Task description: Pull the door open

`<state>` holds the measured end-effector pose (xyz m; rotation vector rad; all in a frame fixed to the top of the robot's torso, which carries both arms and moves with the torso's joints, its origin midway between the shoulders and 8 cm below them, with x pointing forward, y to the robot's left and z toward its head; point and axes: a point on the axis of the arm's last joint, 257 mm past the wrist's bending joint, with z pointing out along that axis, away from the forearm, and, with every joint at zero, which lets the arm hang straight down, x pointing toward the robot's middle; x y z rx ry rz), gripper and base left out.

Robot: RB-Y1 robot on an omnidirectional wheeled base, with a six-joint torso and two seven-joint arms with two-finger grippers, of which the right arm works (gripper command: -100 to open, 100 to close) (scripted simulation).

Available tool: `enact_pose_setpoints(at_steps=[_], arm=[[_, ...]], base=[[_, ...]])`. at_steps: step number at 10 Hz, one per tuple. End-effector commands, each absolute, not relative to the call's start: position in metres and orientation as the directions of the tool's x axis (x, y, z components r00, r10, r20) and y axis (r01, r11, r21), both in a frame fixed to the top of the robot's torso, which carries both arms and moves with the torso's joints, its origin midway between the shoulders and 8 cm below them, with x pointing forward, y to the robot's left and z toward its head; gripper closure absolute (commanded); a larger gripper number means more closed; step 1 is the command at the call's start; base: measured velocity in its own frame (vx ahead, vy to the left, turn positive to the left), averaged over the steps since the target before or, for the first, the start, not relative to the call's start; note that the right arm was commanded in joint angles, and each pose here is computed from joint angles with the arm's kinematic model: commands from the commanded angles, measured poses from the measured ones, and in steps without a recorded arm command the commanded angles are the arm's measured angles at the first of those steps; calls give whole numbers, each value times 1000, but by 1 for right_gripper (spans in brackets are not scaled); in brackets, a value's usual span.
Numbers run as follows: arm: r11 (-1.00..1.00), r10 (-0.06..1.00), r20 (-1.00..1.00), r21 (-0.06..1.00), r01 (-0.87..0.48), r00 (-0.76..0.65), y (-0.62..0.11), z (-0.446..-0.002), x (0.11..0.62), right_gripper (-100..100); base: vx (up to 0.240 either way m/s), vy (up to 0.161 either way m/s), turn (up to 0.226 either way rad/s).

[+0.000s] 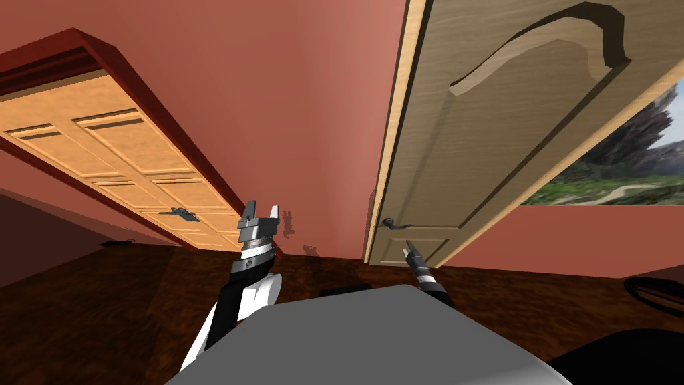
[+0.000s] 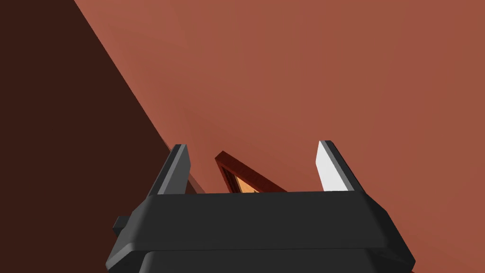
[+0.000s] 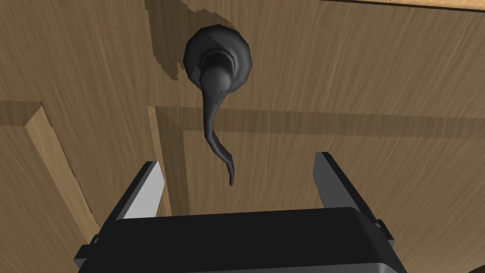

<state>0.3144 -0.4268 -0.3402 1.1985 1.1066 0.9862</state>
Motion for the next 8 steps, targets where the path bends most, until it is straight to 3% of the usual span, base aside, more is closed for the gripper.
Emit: enact_pose_setpoints(at_steps=[1, 4, 8], arm=[[109, 974, -108, 994, 9, 200, -429, -348, 310, -100], [104, 970, -105, 994, 16, 217, -441, -351, 308, -100], [99, 958, -101, 995, 23, 268, -475, -354, 309, -100]], base=[[43, -148, 148], [35, -74, 95], [206, -34, 144]])
